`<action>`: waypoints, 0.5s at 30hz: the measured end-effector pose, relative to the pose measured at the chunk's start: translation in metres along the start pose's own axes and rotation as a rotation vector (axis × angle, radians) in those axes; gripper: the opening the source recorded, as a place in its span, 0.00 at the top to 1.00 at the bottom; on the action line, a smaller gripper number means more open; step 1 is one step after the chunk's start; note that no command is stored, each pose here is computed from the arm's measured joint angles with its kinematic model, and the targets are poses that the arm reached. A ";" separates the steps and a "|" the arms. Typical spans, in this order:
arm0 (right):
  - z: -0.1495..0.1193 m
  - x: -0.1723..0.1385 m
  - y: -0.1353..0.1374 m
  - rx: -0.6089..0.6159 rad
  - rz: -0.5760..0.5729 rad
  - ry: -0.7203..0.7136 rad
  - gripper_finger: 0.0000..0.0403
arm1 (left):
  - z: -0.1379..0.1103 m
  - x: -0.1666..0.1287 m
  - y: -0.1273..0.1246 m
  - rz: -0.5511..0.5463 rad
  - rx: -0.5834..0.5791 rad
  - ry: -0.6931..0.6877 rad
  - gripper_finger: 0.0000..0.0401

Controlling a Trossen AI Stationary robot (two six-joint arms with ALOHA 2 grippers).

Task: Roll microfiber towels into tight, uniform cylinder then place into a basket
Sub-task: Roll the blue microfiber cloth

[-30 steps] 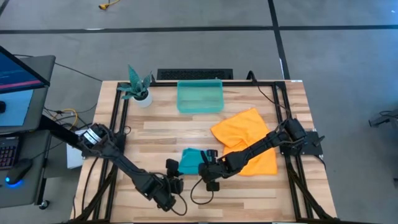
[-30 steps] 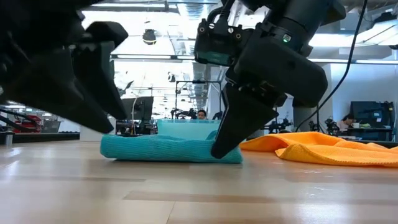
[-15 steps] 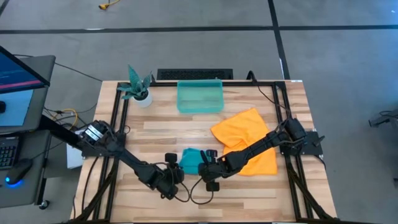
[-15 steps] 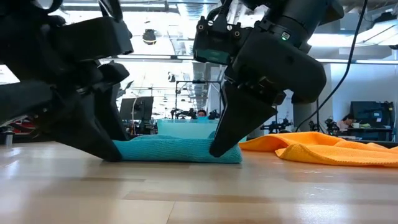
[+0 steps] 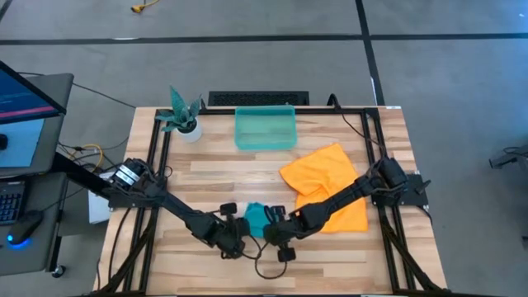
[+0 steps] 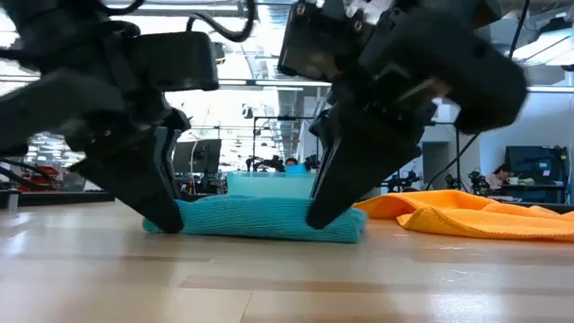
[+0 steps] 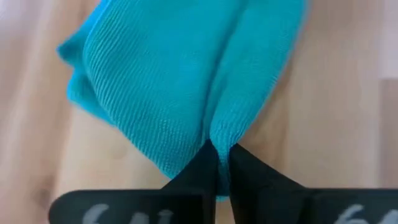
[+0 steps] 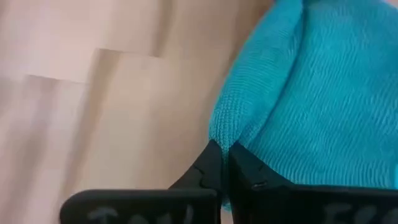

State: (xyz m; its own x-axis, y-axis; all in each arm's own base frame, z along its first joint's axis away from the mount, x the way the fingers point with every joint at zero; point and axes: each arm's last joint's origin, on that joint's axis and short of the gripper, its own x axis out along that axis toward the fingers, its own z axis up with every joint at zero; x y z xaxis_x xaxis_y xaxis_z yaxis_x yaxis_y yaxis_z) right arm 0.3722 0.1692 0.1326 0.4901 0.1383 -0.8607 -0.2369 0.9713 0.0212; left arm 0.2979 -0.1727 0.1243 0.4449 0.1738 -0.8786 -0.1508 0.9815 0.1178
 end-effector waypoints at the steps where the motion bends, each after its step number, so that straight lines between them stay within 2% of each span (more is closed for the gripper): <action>1: 0.000 0.000 0.002 -0.009 0.016 -0.006 0.94 | 0.002 -0.002 -0.001 -0.015 -0.017 0.029 0.96; 10: 0.011 -0.006 0.021 -0.110 0.126 -0.067 0.95 | 0.016 -0.025 -0.017 -0.192 -0.188 0.217 0.98; 15: 0.016 -0.010 0.026 -0.111 0.133 -0.079 0.93 | 0.022 -0.033 -0.019 -0.229 -0.280 0.292 0.97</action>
State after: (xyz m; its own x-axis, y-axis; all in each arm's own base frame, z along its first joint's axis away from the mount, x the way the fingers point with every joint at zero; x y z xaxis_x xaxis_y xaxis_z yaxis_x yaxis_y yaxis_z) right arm 0.3743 0.1960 0.1497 0.5115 0.2826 -0.8115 -0.3928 0.9168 0.0717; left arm 0.3053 -0.1954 0.1609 0.2335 -0.1145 -0.9656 -0.3277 0.9257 -0.1890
